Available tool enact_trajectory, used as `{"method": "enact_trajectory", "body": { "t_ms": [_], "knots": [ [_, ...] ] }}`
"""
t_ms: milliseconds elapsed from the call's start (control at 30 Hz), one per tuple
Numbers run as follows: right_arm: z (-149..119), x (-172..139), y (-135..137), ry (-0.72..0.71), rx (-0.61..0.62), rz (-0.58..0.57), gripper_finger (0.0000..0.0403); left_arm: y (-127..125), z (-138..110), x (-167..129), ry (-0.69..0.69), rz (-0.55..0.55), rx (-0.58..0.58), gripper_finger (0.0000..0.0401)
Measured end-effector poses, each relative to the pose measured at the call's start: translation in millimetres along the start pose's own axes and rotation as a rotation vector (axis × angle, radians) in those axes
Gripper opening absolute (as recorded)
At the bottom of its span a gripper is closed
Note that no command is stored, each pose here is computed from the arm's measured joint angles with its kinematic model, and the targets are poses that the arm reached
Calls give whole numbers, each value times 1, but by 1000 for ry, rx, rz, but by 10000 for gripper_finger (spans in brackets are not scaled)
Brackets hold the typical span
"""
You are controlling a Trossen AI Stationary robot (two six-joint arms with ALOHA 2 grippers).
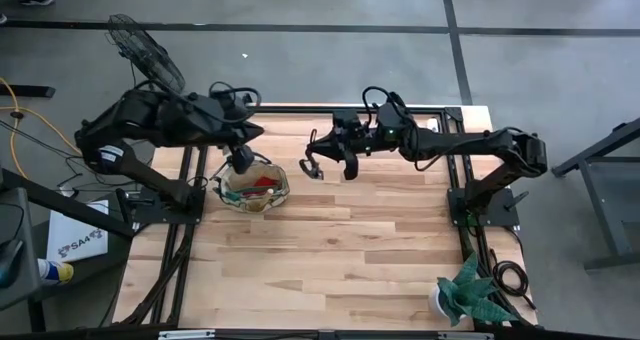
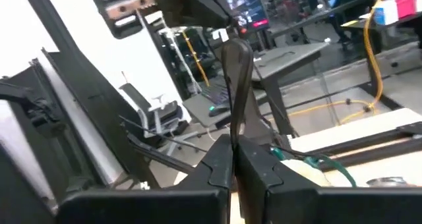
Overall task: Pick & Place Garden tools in Gardening bag
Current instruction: Put the green shear scissors into the white gardening bag
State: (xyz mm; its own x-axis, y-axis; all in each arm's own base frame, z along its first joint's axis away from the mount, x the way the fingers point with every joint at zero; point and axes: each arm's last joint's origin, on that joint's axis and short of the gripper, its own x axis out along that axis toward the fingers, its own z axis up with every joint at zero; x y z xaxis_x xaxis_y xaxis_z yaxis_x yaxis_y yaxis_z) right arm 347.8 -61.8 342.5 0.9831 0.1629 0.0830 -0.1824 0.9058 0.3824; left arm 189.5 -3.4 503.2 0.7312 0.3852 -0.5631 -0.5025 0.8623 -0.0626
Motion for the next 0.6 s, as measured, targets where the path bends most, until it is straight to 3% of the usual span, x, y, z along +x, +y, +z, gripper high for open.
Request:
{"method": "enact_trajectory", "body": {
  "t_ms": [300,600],
  "knots": [
    [-3,27,-5,-3,-3,99,3,-1,0,1,6,3,2,10],
    [-3,59,-28,35,-37,172,3,-2,0,3,7,-1,2,10]
  ]
}}
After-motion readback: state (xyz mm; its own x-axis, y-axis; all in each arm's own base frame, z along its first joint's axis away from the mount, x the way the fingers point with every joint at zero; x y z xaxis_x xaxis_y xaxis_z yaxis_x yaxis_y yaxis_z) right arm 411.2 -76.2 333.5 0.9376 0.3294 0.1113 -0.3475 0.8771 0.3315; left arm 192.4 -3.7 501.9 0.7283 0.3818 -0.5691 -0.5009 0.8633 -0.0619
